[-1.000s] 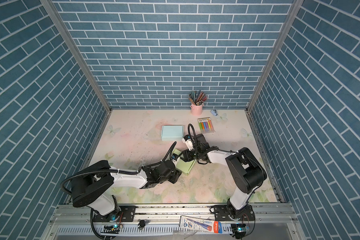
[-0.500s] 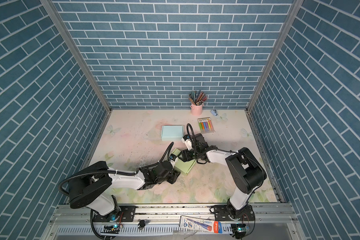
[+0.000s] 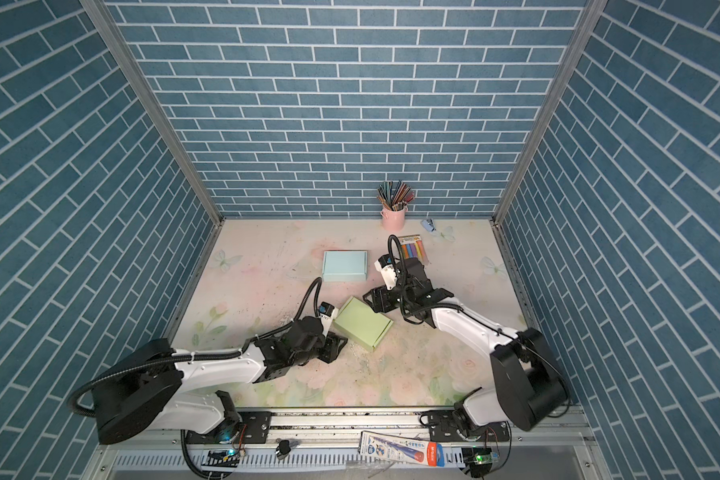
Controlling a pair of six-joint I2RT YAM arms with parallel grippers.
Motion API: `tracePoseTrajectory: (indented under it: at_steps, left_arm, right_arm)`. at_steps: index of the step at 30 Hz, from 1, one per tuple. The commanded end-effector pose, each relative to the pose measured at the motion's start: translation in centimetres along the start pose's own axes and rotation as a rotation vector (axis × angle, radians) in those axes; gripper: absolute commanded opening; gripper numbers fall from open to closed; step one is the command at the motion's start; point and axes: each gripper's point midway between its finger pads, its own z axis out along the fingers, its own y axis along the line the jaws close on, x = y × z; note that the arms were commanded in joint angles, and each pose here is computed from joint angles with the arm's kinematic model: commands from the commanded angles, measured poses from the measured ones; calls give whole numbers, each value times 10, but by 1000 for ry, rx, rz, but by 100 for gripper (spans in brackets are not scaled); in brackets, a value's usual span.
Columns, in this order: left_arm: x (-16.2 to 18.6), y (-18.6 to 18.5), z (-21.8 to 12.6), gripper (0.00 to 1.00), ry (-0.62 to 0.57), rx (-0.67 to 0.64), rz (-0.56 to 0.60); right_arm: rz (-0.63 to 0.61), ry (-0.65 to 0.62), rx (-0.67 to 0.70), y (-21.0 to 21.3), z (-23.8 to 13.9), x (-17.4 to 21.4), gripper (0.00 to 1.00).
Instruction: Fold the paper box
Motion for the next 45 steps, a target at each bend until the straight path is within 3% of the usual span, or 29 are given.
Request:
tracePoseTrajectory:
  at_steps: [1, 6, 15, 26, 37, 45]
  left_arm:
    - [-25, 9, -13, 53, -43, 32, -31]
    - [-70, 23, -23, 62, -125, 73, -77]
    - [-84, 22, 9, 65, -70, 113, -60]
    - [-67, 25, 46, 65, 2, 143, -86]
    - [-51, 21, 44, 55, 12, 155, -99]
    - [-46, 23, 36, 53, -1, 149, -109]
  right_arm:
    - [85, 51, 18, 0, -21, 32, 72]
    - [198, 43, -14, 7, -43, 64, 74]
    - [350, 38, -128, 15, -40, 101, 75]
    - [365, 85, -152, 10, -16, 112, 75]
    - [305, 74, -161, 7, 7, 86, 72]
    - [270, 80, -157, 3, 21, 75, 71]
